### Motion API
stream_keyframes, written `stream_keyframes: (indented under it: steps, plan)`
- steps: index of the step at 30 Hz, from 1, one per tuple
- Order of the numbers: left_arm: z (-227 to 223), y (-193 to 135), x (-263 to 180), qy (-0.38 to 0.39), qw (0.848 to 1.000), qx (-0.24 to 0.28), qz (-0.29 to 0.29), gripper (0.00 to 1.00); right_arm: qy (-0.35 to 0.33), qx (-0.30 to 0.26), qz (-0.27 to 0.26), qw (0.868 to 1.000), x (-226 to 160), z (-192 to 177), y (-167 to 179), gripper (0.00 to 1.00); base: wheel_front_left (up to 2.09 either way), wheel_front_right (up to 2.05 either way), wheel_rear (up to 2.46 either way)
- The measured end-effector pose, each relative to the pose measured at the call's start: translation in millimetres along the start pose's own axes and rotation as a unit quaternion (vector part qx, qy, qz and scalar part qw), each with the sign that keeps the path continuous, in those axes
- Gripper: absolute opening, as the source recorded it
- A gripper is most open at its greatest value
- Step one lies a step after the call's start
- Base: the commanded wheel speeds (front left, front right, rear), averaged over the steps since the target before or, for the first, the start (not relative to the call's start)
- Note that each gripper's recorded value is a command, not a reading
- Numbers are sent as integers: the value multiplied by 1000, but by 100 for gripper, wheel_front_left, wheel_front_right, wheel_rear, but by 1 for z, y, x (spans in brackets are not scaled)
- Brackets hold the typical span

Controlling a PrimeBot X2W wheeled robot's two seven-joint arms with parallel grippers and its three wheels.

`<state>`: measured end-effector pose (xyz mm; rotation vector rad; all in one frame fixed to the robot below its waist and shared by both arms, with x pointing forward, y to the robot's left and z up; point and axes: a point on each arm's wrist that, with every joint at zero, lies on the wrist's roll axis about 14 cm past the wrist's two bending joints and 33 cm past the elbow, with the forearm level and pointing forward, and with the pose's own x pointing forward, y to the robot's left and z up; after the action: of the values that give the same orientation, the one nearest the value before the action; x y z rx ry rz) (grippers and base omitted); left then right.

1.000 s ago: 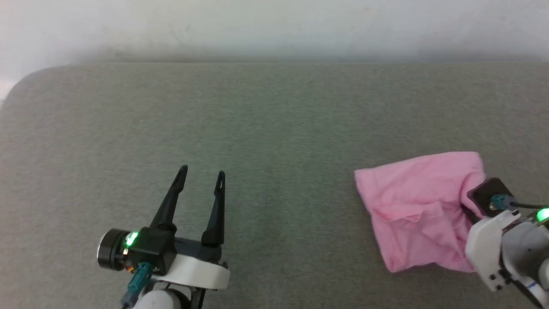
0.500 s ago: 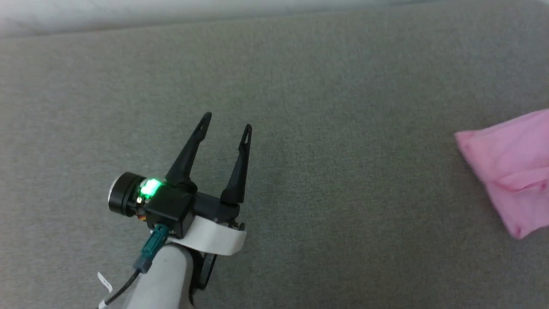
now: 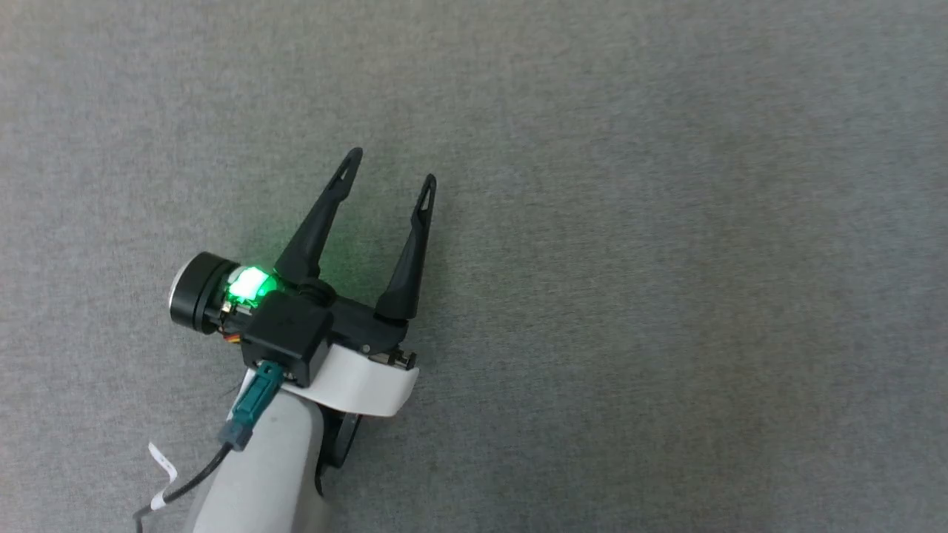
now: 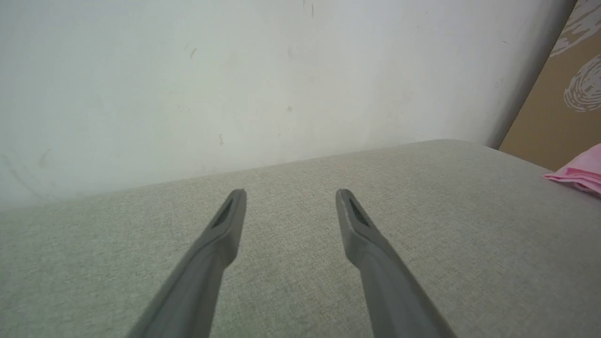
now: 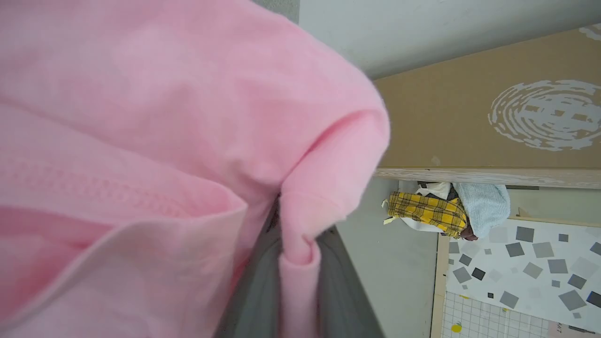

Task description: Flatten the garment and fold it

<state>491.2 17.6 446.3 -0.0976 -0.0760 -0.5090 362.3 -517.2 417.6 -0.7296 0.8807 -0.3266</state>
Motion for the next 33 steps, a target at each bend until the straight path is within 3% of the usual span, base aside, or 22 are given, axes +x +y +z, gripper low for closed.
stream_keyframes:
  steps: [3, 4, 5, 12, 16, 19, 24, 28, 33]
  plan:
    - [-9, 4, -1, 10, 1000, -2, 4, 100, 5, 3, -9, 1000, 9, -2, -2, 0, 0, 0, 0]
    - [-11, 5, -2, 11, 1000, -1, 6, 100, 7, 3, -9, 1000, 12, -3, 0, 56, 0, 0, 0]
    - [-11, 6, -2, 12, 1000, -1, 7, 100, 9, 0, -8, 1000, 14, -4, 2, 100, 0, 0, 0]
    - [4, 12, -6, 2, 1000, 8, 23, 100, -39, 11, -28, 999, 13, 21, -10, 100, 0, 0, 0]
    - [20, 13, -13, -8, 999, 9, 35, 100, -121, 33, -42, 991, 3, 70, -22, 100, 0, 0, 0]
    - [34, 14, -20, -17, 999, 9, 47, 100, -203, 53, -51, 976, -17, 117, -32, 100, 0, 0, 0]
    - [58, 21, -39, -34, 996, -19, 85, 100, -336, 99, -71, 934, -69, 178, -54, 100, 0, 0, 0]
    - [79, 27, -56, -50, 993, -8, 107, 100, -440, 159, -66, 881, -122, 221, -52, 100, 0, 0, 0]
    - [99, 34, -83, -63, 989, 11, 137, 100, -521, 246, -31, 817, -182, 240, -19, 100, 0, 0, 0]
